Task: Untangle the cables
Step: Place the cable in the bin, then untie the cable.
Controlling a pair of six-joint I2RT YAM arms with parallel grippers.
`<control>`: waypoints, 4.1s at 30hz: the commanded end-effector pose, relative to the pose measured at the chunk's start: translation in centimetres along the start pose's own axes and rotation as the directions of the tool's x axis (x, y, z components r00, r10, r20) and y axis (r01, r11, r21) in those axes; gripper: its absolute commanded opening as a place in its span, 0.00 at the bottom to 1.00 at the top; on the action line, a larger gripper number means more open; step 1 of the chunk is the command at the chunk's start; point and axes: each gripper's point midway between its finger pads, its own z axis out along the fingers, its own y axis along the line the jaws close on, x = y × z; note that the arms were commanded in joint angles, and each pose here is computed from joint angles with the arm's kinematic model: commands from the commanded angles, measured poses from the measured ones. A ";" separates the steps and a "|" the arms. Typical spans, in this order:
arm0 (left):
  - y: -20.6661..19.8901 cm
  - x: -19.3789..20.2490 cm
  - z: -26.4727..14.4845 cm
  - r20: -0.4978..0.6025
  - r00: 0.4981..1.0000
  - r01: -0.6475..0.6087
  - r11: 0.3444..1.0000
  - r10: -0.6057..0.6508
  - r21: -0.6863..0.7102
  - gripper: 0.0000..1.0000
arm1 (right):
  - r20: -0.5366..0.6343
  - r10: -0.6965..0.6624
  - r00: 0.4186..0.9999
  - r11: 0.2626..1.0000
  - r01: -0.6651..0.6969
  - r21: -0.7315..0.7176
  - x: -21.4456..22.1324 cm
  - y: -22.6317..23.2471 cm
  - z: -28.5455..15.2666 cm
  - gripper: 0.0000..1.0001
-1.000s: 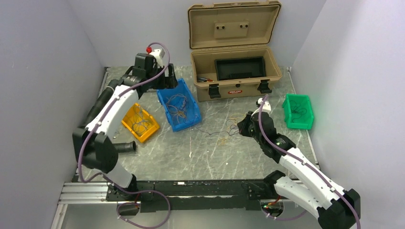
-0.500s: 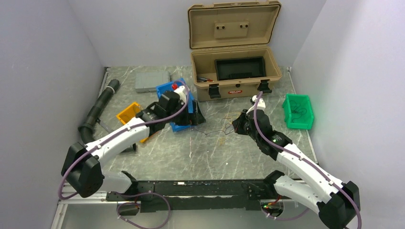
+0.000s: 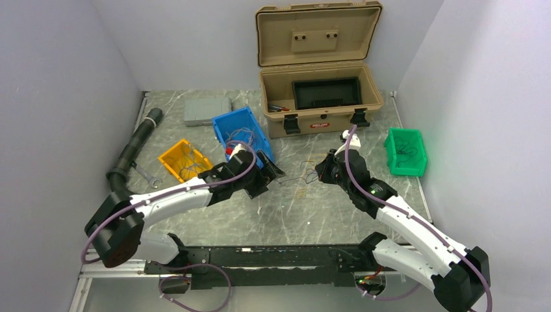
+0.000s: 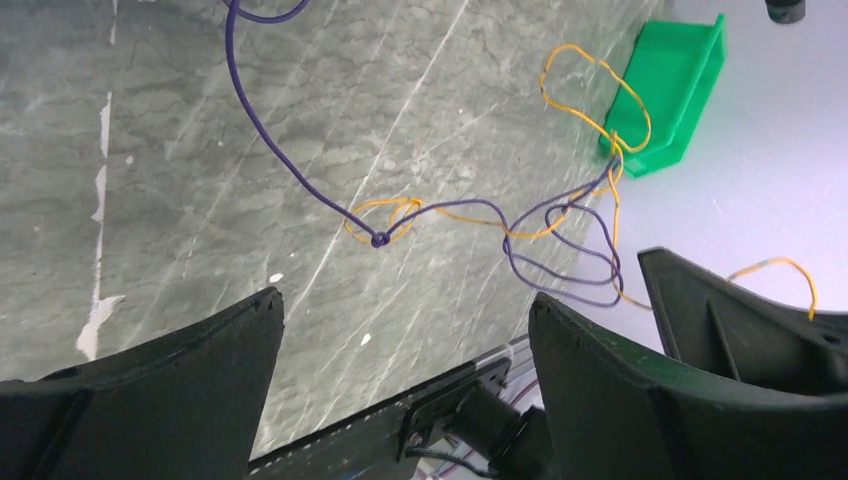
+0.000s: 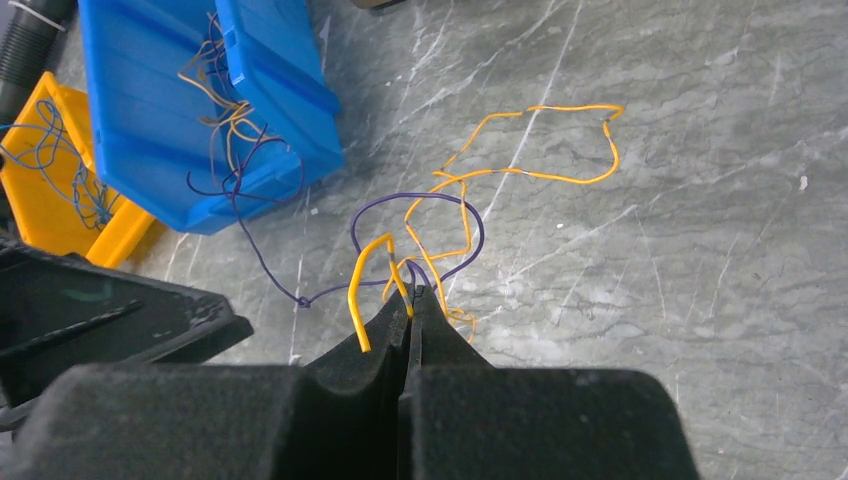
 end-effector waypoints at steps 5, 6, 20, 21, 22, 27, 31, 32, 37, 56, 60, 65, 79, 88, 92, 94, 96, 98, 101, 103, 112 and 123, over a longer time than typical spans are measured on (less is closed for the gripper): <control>-0.8 -0.2 3.7 0.068 0.979 0.192 0.981 -0.190 -0.025 0.90 | 0.096 0.027 0.995 0.998 -0.021 -0.065 -3.1 2.0 -1.0 0.00; -0.6 -0.3 4.1 0.078 0.977 0.200 0.979 -0.197 -0.035 0.88 | 0.096 0.027 0.995 0.997 -0.020 -0.071 -3.1 2.1 -1.1 0.00; -2.8 -3.3 4.3 0.212 0.977 0.025 0.999 -0.030 0.026 0.00 | 0.068 0.022 0.997 0.998 -0.018 -0.061 -1.5 1.0 -1.8 0.51; -2.8 -3.4 4.0 0.214 0.977 0.005 1.000 -0.010 0.023 0.00 | 0.057 0.020 0.998 0.998 -0.016 -0.059 -1.1 0.8 -1.8 0.69; -2.9 -3.5 3.8 0.216 0.976 -0.016 1.000 0.011 0.019 0.00 | 0.048 0.020 0.999 0.999 -0.018 -0.047 -0.8 0.5 -1.8 0.79; -2.8 -3.8 2.3 0.210 0.969 -0.134 0.991 0.131 -0.002 0.00 | 0.048 0.038 0.998 0.998 -0.040 0.057 0.1 -2.2 -1.6 0.86; -2.5 -3.7 1.1 0.180 0.956 -0.234 0.972 0.233 -0.017 0.00 | -0.012 0.096 0.995 0.989 -0.094 0.113 0.8 -3.9 -0.3 0.90; -2.2 -3.7 1.0 0.171 0.953 -0.248 0.968 0.248 -0.023 0.00 | -0.031 0.117 0.993 0.987 -0.113 0.116 0.9 -4.1 0.1 0.91; -1.1 -3.2 1.0 0.142 0.958 -0.250 0.968 0.250 -0.014 0.00 | -0.087 0.190 0.978 0.970 -0.173 0.173 1.3 -4.3 2.3 0.93; 0.3 -1.0 1.9 0.054 0.937 -0.349 0.936 0.346 0.054 0.00 | -0.184 0.432 0.883 0.887 -0.379 0.263 3.7 0.4 6.7 0.96; 0.2 -0.8 1.9 0.049 0.925 -0.379 0.923 0.376 0.069 0.00 | -0.208 0.449 0.869 0.880 -0.391 0.269 4.2 0.8 7.5 0.93; 0.4 -0.6 1.9 0.043 0.919 -0.394 0.916 0.392 0.076 0.00 | -0.222 0.451 0.864 0.878 -0.385 0.285 4.7 1.1 8.3 0.91; 0.5 -0.4 1.7 0.041 0.899 -0.439 0.893 0.437 0.097 0.00 | -0.283 0.432 0.856 0.870 -0.313 0.381 8.3 -0.6 12.0 0.88; -1.9 0.4 0.8 0.017 0.846 -0.526 0.828 0.533 0.194 0.00 | -0.320 0.440 0.839 0.868 -0.306 0.391 10.6 -0.7 13.7 0.77; -4.0 0.2 -0.2 0.041 0.807 -0.580 0.778 0.589 0.240 0.00 | -0.330 0.436 0.837 0.884 -0.329 0.333 10.5 0.2 14.1 0.74; -4.9 0.0 -0.7 0.051 0.790 -0.601 0.757 0.611 0.258 0.00 | -0.337 0.434 0.836 0.891 -0.342 0.298 10.5 0.7 14.1 0.72; -5.7 -0.3 -1.0 0.054 0.786 -0.603 0.747 0.615 0.280 0.00 | -0.344 0.435 0.832 0.894 -0.356 0.270 10.3 1.3 14.1 0.70; -6.4 -0.7 -1.3 0.061 0.790 -0.597 0.743 0.610 0.303 0.00 | -0.352 0.433 0.830 0.898 -0.362 0.251 10.3 1.6 14.0 0.68; -7.3 -1.6 -1.4 0.070 0.793 -0.591 0.737 0.606 0.328 0.00 | -0.376 0.438 0.817 0.898 -0.377 0.227 10.6 2.1 13.6 0.67; -7.9 -2.1 -1.4 0.070 0.789 -0.595 0.729 0.611 0.338 0.00 | -0.377 0.448 0.810 0.894 -0.398 0.207 10.7 2.4 13.1 0.67; -10.0 -2.1 -2.2 0.072 0.757 -0.618 0.676 0.649 0.402 0.00 | -0.433 0.480 0.763 0.866 -0.490 0.098 10.7 4.8 12.3 0.60; -9.2 -4.2 -3.9 0.098 0.769 -0.620 0.700 0.631 0.354 0.00 | -0.281 0.530 0.800 0.846 -0.475 0.244 8.1 0.7 11.4 0.00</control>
